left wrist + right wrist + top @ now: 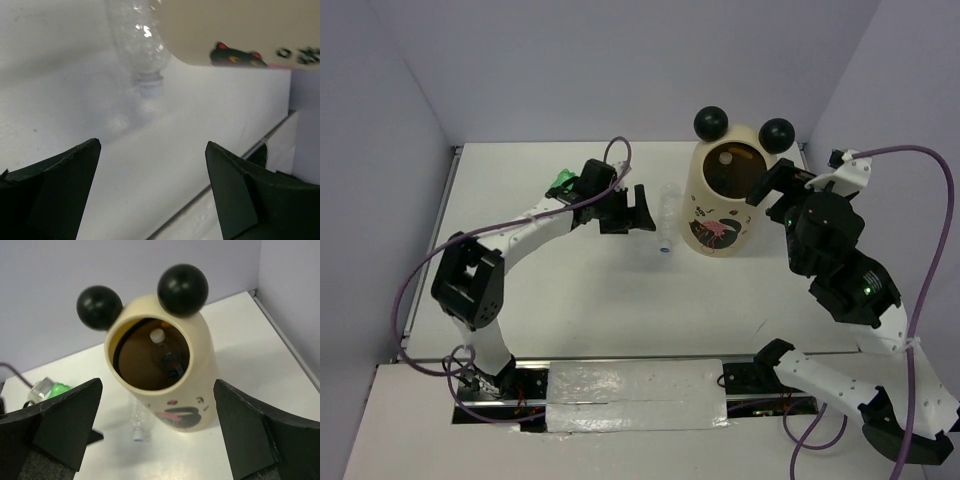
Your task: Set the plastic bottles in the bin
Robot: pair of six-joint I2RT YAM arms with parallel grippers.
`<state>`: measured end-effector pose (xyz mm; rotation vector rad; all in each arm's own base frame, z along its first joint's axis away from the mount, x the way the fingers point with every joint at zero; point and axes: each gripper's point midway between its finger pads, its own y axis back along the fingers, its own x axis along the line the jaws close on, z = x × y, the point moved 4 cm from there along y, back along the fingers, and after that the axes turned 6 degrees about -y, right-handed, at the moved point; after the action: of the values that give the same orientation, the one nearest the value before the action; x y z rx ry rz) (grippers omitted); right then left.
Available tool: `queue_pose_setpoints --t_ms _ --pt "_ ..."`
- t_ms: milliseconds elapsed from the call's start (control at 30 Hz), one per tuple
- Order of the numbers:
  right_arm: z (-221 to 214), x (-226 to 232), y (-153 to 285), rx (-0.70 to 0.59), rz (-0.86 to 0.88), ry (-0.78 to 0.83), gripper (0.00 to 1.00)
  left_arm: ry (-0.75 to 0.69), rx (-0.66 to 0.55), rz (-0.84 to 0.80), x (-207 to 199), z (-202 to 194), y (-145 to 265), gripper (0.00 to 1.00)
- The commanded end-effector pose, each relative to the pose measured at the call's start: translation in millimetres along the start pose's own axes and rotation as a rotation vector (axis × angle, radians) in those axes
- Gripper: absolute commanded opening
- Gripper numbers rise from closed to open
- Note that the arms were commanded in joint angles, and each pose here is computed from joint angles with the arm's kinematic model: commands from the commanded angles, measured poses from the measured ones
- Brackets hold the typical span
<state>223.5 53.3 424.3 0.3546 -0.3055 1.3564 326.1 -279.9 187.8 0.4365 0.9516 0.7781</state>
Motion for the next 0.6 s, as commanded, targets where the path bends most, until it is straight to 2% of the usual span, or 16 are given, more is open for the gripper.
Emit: queue_pose_setpoints --t_ms 0,233,400,567 --pt "-16.9 -17.1 11.8 0.082 -0.029 0.003 1.0 0.032 -0.1 0.048 9.1 28.4 -26.9 0.99" --pt "-14.9 -18.3 18.0 0.104 -0.014 0.006 1.0 0.073 -0.093 0.093 18.6 45.2 -82.0 0.99" --pt "-22.8 -15.4 17.8 0.138 0.004 0.003 1.0 0.074 -0.132 0.108 20.7 59.1 -95.6 0.99" --pt "-27.2 -14.0 19.7 0.16 0.022 -0.009 1.0 0.074 -0.08 0.135 30.0 55.4 -125.8 0.99"
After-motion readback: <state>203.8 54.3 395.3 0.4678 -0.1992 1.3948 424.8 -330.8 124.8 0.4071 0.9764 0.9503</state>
